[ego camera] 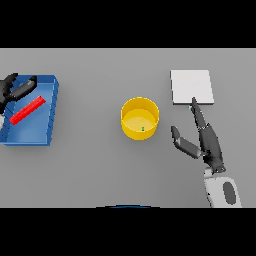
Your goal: Pick up the red beaker and tilt it to pour out 1 green nut into yellow bowl. Pick up the yellow bowl and place it on the metallic measuring scale.
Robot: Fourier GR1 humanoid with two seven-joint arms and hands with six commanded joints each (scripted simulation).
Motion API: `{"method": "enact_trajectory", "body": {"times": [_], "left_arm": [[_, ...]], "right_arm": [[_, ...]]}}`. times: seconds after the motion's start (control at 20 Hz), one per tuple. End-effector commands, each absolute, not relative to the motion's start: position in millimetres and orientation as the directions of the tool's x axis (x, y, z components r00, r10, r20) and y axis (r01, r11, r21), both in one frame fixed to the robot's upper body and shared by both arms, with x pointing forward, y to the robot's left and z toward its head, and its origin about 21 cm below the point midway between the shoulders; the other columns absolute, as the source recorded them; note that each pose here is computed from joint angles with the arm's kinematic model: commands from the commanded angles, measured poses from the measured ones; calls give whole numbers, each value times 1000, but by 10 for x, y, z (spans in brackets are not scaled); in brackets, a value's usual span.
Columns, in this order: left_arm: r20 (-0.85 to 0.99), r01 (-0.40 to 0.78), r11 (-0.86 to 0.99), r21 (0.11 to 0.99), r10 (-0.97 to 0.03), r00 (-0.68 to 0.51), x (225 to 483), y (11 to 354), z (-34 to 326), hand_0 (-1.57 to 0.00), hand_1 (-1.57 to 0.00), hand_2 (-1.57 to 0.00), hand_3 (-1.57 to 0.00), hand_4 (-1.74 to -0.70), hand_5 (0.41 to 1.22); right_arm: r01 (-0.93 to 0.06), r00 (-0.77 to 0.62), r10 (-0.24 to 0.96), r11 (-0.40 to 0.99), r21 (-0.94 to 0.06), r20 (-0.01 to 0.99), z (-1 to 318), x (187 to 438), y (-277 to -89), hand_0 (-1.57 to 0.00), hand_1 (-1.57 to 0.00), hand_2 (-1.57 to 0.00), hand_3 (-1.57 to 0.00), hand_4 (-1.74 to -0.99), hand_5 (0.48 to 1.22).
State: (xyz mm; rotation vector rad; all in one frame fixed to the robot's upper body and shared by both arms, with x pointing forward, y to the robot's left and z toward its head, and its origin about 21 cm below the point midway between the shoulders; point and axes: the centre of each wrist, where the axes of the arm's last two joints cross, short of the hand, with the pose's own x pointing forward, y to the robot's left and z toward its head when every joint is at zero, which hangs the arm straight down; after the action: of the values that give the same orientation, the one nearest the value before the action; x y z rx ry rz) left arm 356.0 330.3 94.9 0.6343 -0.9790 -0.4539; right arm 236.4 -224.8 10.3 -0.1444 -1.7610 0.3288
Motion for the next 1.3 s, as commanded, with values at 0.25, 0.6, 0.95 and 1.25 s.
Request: {"method": "enact_trajectory", "body": {"times": [0.25, 0.6, 0.95, 1.25], "left_arm": [[670, 1, 737, 676, -616, 414, 3557, 3283, 999, -34, -30, -29, -24, -710, 679], [695, -1, 757, 653, -599, 398, 3584, 3273, 986, -6, -6, -5, -4, -719, 664], [699, 16, 766, 643, -595, 395, 3559, 3258, 937, -1, 0, 0, 0, -714, 682], [716, 13, 779, 627, -582, 386, 3538, 3313, 956, 1, 1, 1, 1, -722, 688]], "right_arm": [[-132, -249, 371, 902, -411, 895, 202, 2398, -2196, 1, 1, 1, 1, -1132, 703], [-321, -459, 684, 467, -824, 567, 550, 2754, -2110, 1, 1, 1, 1, -1220, 701], [-323, -709, 666, -11, -946, 234, 688, 3082, -1810, 1, 1, 1, 1, -1213, 705], [-344, -768, 628, -235, -909, 129, 624, 3265, -1571, 1, 1, 1, 1, -1223, 704]]}}
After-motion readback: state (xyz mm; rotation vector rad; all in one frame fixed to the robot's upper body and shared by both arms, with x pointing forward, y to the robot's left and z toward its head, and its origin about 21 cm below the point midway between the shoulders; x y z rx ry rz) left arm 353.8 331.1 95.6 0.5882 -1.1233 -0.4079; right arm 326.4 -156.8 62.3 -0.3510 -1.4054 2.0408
